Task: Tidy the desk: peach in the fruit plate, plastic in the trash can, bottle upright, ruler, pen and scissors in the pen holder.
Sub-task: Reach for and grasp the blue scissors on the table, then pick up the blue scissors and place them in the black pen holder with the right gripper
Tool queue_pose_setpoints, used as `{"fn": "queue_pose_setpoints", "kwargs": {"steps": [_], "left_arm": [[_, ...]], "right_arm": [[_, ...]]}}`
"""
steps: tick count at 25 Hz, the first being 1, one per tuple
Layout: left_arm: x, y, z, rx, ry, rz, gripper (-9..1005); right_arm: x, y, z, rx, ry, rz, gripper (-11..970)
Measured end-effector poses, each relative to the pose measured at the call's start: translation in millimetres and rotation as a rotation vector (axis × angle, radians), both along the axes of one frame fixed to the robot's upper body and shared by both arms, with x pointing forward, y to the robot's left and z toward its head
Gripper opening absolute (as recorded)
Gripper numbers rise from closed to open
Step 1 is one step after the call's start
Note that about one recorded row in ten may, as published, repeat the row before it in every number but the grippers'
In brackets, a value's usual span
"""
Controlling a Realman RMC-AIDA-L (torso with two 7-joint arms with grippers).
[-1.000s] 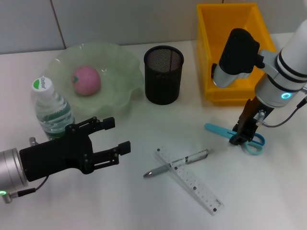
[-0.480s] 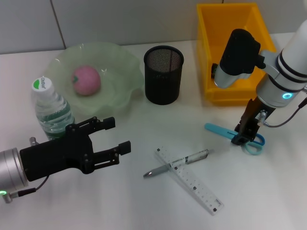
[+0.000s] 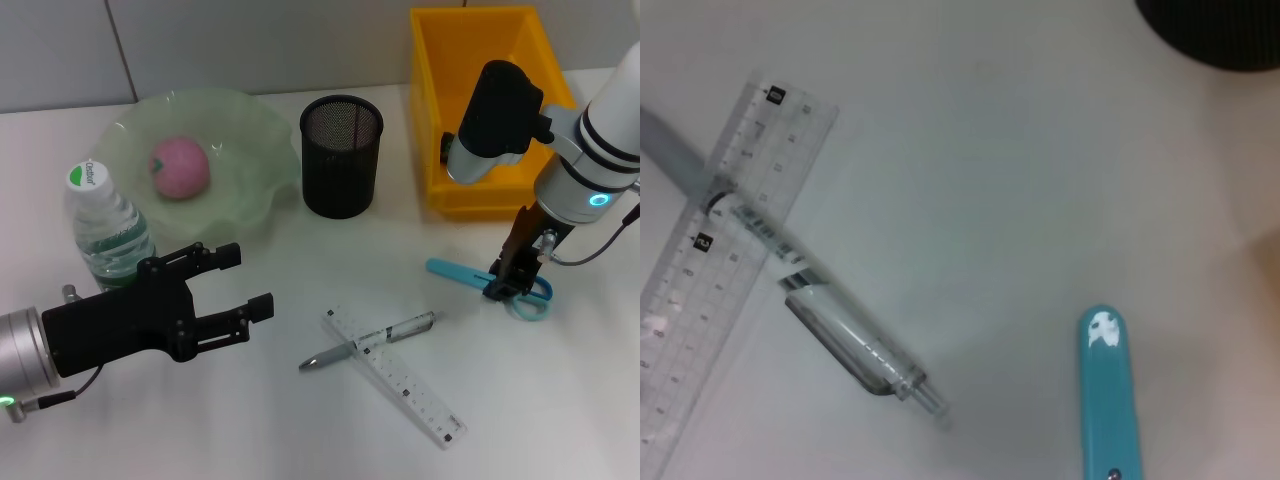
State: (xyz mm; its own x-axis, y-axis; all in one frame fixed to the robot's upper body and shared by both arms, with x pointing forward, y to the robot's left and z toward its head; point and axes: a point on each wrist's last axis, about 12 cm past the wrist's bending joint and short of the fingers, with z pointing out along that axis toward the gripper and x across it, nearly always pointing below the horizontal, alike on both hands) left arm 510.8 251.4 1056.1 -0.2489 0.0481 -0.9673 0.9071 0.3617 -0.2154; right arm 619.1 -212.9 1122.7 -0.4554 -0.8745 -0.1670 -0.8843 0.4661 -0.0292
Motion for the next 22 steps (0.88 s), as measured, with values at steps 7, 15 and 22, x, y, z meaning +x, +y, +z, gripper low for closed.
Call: {"fn": "queue_pose_setpoints", "kwargs": {"steps": [7, 15, 22], "left_arm": [[0.3, 0, 0.2, 0.0, -0.001, -0.001, 802], [0.3, 0, 1.9, -0.009, 0.009, -0.006, 802], [-3.8, -1, 8.1, -0.077, 0.004, -0.027, 802]], "right_arm": [[0.0, 1, 2.8, 0.011, -0.001, 0.005, 245], [-0.7, 7, 28.4, 0.132, -0.017, 0.009, 231], [-7.8, 3, 49.1, 0.315, -0.042, -0.012, 232]]}}
